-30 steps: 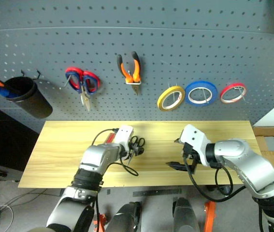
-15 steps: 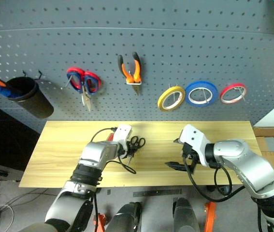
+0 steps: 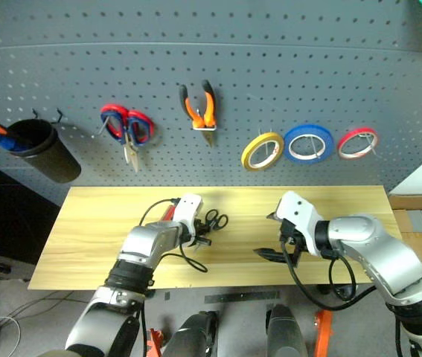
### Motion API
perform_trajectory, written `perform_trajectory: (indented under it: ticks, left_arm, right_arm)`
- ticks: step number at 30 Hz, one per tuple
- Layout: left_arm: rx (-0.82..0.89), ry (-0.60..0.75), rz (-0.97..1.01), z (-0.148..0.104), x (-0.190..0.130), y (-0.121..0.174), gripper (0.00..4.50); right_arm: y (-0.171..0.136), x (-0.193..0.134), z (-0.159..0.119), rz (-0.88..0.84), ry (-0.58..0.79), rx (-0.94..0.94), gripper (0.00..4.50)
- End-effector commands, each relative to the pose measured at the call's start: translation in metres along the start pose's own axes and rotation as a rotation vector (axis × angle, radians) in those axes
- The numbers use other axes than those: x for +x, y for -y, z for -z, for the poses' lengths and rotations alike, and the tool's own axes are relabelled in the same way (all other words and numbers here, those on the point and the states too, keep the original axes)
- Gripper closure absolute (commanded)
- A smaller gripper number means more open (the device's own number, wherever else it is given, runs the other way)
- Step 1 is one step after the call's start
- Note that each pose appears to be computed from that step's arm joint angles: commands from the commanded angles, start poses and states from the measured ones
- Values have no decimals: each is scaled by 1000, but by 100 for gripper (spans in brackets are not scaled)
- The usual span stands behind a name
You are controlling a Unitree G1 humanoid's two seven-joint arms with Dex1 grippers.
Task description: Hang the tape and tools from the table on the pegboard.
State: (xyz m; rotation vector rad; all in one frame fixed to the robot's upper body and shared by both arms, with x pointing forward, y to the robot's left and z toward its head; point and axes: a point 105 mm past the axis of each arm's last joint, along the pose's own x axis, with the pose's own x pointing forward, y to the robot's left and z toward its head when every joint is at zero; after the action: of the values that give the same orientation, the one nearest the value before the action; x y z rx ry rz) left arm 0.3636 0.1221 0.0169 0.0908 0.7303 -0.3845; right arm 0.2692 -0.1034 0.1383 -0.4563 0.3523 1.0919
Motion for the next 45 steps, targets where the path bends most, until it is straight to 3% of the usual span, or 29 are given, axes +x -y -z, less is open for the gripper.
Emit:
perform_trajectory:
  ticks: [1,6,9,14,18,24,29,45]
  left_arm:
    - [9,24,-53,6,-10,-13,448]
    - [-4,140,-55,-8,-25,-15,448]
    - [6,293,-57,-23,-47,-19,448]
    - [103,554,-87,-38,-97,-31,448]
    - [118,675,-186,-32,-139,-42,448]
    - [146,777,-274,-27,-186,-43,448]
    - [192,869,-351,-40,-215,-43,448]
    - [136,1040,-319,-84,-227,-40,448]
  right_arm:
    - [3,-8,-16,30,48,-41,0]
    - [6,-12,-22,44,59,-52,0]
    - [7,-16,-30,59,80,-75,0]
    - [14,-25,-50,143,165,-159,0]
    - [16,-33,-67,181,264,-191,0]
    - [3,-44,-95,84,430,-162,0]
    - [8,-50,-98,88,461,-155,0]
    - [18,-42,-97,52,435,-202,0]
